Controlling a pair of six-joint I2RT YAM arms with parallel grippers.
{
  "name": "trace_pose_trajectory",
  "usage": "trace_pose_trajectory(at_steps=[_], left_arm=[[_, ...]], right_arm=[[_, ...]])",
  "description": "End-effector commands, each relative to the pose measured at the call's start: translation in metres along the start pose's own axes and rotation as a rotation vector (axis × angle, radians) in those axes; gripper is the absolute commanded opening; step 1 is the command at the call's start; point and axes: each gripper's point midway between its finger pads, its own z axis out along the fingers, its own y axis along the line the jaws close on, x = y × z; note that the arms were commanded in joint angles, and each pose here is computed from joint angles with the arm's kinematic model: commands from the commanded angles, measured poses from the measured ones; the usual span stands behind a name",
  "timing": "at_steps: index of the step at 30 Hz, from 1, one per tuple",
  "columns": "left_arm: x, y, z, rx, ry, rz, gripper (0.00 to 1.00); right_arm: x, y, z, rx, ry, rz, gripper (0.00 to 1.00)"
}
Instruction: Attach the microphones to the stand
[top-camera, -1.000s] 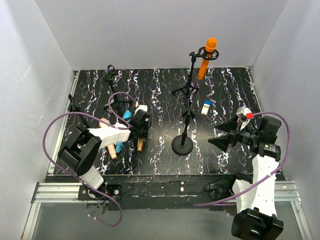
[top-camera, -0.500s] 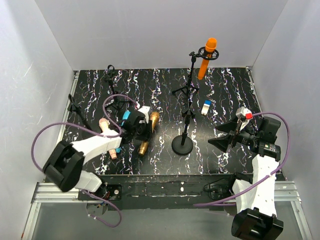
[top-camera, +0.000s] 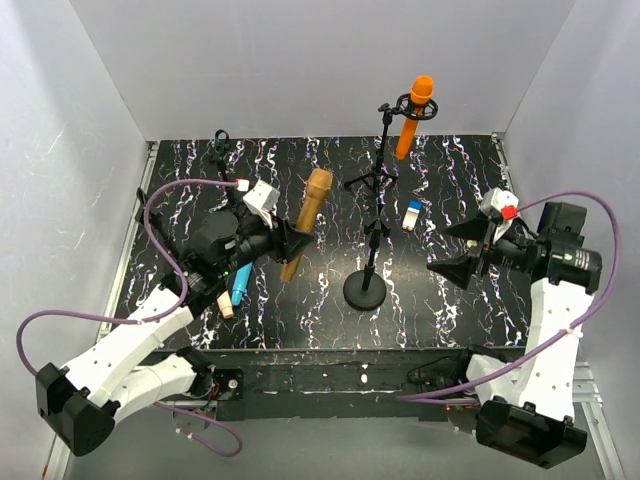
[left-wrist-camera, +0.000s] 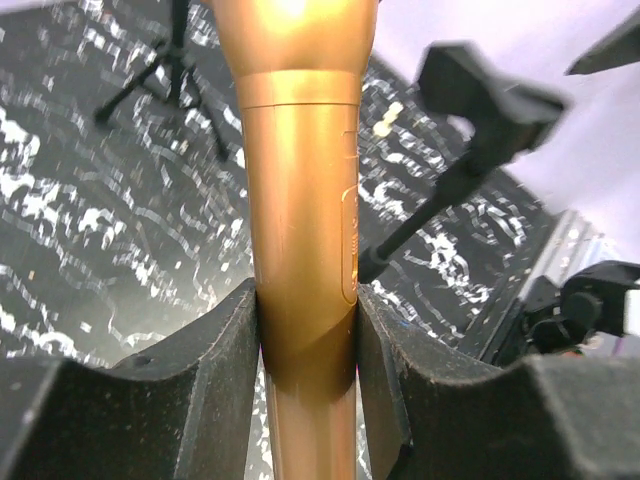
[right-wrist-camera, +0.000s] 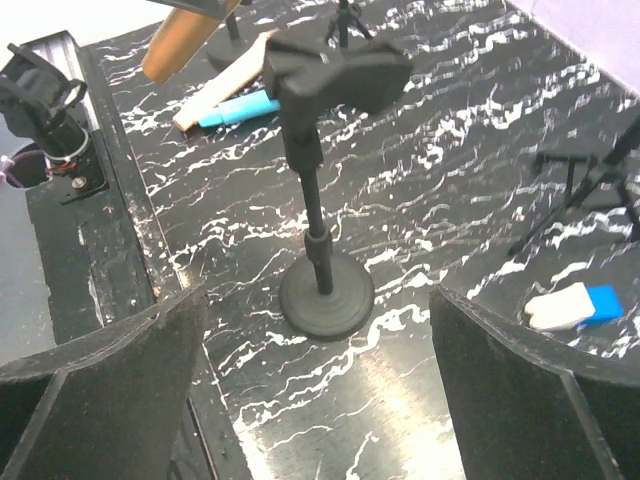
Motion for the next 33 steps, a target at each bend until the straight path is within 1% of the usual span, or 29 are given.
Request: trace_pose_trajectory(at_steps=[1, 4, 5, 9, 10, 13, 16, 21, 25, 33], left_arm=[[-0.064, -0.047, -0.017, 0.185, -0.156, 0.054, 0.00], [-0.079, -0.061, -0.020, 0.243, -0.168, 0.052, 0.00], [-0.088, -0.066, -0.021, 0.264, -0.197, 0.057, 0.00], [-0.100, -0.076, -0.024, 0.303, -0.221, 0.054, 0.00], [-0.103, -0.078, -0.025, 0.312, -0.229, 0.055, 0.00], [-0.106, -0.085, -0.025, 0.351, -0.246, 0.045, 0.00], [-0.105, -0.090, -0.020, 0.390, -0.244, 0.014, 0.00], [-0.105, -0.091, -0.014, 0.409, -0.249, -0.017, 0.00], [-0.100, -0.089, -0.007, 0.401, -0.236, -0.024, 0.00], [-0.081, -0.076, -0.003, 0.350, -0.206, -0.021, 0.00]], right_arm=[[-0.023, 0.027, -0.002, -0.090, 0.035, -0.009, 0.97], [-0.026, 0.040, 0.004, -0.164, 0.103, 0.002, 0.96], [-0.028, 0.045, 0.007, -0.190, 0.118, -0.003, 0.96], [-0.035, 0.052, 0.014, -0.211, 0.135, -0.023, 0.96], [-0.036, 0.049, 0.015, -0.191, 0.139, -0.019, 0.96], [-0.035, 0.053, 0.022, -0.227, 0.152, 0.019, 0.96], [-0.025, 0.057, 0.030, -0.260, 0.168, 0.078, 0.94], [-0.014, 0.053, 0.037, -0.250, 0.170, 0.080, 0.93], [-0.010, 0.046, 0.042, -0.231, 0.183, 0.072, 0.92], [0.005, 0.034, 0.060, -0.207, 0.197, 0.115, 0.86]])
